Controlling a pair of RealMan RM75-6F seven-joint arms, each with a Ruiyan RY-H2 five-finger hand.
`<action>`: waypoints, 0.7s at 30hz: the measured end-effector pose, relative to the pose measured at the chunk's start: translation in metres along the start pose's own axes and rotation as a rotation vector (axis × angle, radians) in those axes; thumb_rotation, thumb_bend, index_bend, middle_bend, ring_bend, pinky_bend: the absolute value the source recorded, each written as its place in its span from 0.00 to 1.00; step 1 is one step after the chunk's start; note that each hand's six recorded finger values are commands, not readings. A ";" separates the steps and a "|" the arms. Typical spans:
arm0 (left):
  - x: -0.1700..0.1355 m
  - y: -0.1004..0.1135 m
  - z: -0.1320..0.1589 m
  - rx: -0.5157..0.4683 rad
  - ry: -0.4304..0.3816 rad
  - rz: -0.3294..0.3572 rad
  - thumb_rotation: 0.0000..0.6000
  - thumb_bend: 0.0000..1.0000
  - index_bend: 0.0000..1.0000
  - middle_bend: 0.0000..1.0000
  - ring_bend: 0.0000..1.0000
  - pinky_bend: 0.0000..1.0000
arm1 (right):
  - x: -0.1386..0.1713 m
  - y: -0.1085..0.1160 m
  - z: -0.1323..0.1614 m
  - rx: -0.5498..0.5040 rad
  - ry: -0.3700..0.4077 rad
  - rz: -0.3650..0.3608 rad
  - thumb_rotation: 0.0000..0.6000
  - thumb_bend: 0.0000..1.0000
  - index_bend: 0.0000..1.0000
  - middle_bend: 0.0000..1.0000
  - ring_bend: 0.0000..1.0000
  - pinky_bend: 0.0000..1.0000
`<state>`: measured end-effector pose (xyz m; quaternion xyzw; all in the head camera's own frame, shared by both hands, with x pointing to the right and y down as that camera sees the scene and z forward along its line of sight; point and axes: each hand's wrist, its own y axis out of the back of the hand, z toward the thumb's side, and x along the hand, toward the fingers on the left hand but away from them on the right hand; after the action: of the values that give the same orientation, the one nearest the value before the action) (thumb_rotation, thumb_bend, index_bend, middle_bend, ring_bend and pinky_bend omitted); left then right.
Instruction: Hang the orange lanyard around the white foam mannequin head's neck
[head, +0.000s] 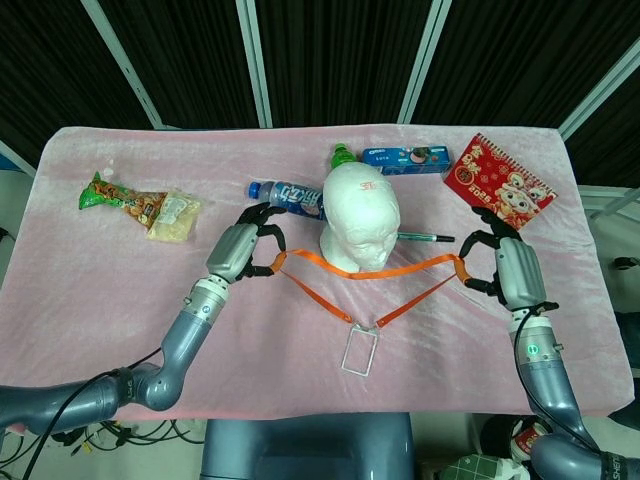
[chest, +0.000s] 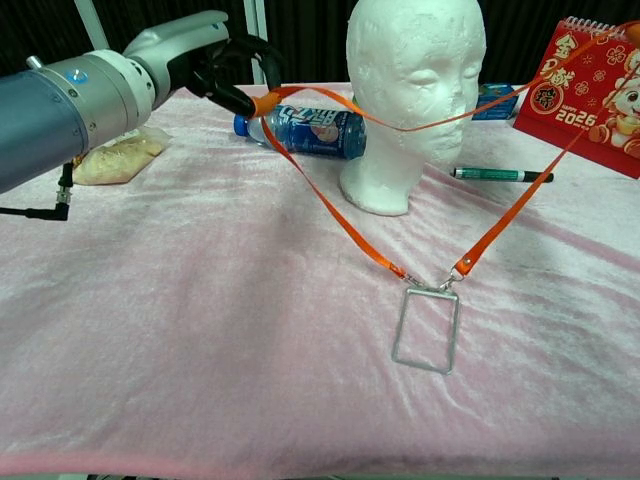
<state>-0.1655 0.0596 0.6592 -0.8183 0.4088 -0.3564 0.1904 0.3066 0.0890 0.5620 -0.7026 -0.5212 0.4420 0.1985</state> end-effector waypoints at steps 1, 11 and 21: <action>0.000 0.002 0.002 -0.008 -0.005 0.008 1.00 0.45 0.58 0.15 0.00 0.00 | -0.001 0.002 0.002 0.001 0.003 -0.004 1.00 0.47 0.70 0.15 0.17 0.15; 0.004 0.015 0.021 -0.099 -0.053 0.059 1.00 0.45 0.58 0.15 0.00 0.00 | -0.012 0.016 0.022 0.010 0.032 -0.030 1.00 0.47 0.70 0.15 0.17 0.15; 0.011 0.032 0.024 -0.197 -0.040 0.116 1.00 0.45 0.58 0.15 0.00 0.00 | -0.028 0.031 0.020 0.018 -0.005 -0.058 1.00 0.47 0.70 0.15 0.17 0.15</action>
<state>-0.1602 0.0321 0.6288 -0.8151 0.4846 -0.2863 0.1372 0.3054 0.0488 0.5402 -0.6841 -0.5380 0.4424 0.2162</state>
